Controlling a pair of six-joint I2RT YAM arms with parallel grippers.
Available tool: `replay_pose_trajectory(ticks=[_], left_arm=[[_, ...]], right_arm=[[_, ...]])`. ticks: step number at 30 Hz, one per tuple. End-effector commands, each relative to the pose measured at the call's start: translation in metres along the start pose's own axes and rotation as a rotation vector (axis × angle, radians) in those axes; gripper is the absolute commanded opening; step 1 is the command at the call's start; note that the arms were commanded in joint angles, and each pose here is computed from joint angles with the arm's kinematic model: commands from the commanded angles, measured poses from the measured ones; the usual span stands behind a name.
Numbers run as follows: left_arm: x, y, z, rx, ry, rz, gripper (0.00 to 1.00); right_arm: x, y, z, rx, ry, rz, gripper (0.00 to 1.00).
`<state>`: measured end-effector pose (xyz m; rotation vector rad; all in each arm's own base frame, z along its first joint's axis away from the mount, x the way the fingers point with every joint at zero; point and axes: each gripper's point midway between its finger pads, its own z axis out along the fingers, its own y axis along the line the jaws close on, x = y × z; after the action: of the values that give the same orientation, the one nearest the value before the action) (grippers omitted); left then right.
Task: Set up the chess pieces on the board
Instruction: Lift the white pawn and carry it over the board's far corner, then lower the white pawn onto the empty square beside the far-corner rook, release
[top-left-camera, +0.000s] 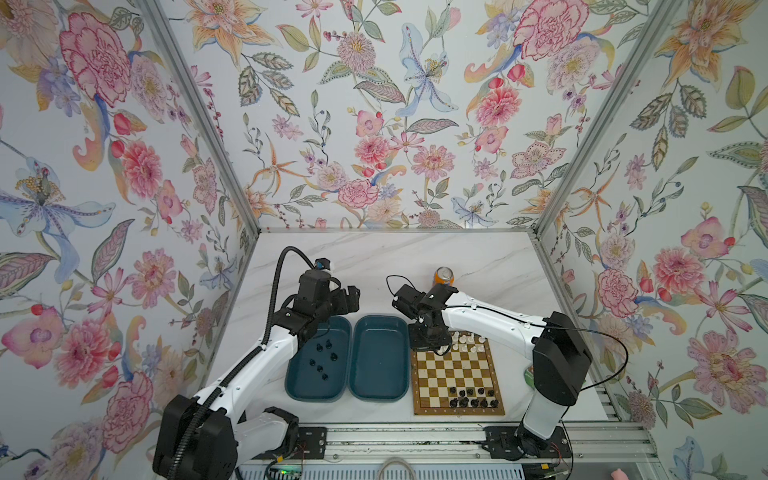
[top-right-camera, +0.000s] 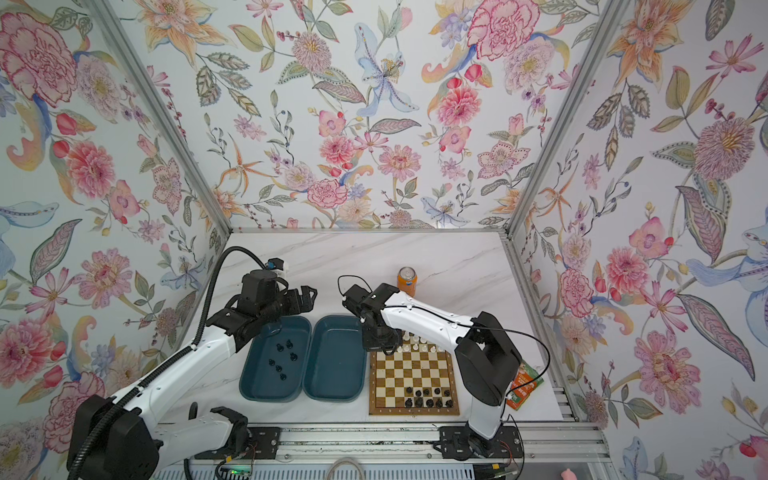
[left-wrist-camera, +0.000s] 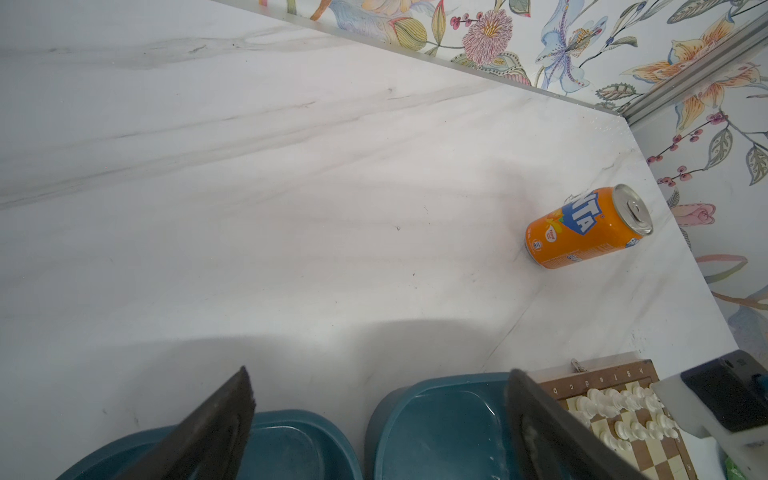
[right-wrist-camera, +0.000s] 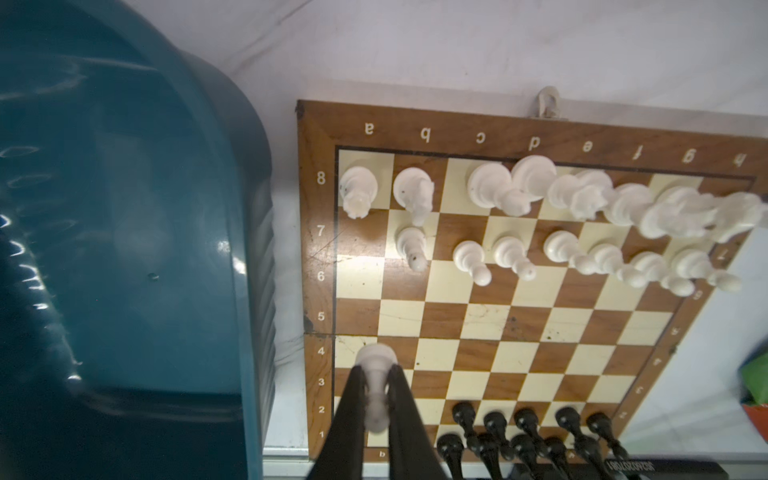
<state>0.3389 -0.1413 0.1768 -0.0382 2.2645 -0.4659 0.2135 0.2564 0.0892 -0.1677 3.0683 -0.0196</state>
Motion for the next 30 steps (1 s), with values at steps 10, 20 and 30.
replay_pose_trajectory(ticks=[10, 20, 30], left_arm=[[-0.020, -0.004, -0.001, -0.018, -0.048, -0.013, 0.96], [-0.019, -0.001, -0.001, -0.040, -0.035, 0.005, 0.96], [-0.025, -0.001, -0.003, -0.050, -0.042, 0.017, 0.96]], right_arm=[[-0.012, 0.006, 0.016, -0.014, 0.024, -0.033, 0.11], [-0.012, 0.011, 0.031, -0.015, 0.050, -0.038, 0.11], [-0.016, 0.013, 0.041, -0.014, 0.057, -0.032, 0.11]])
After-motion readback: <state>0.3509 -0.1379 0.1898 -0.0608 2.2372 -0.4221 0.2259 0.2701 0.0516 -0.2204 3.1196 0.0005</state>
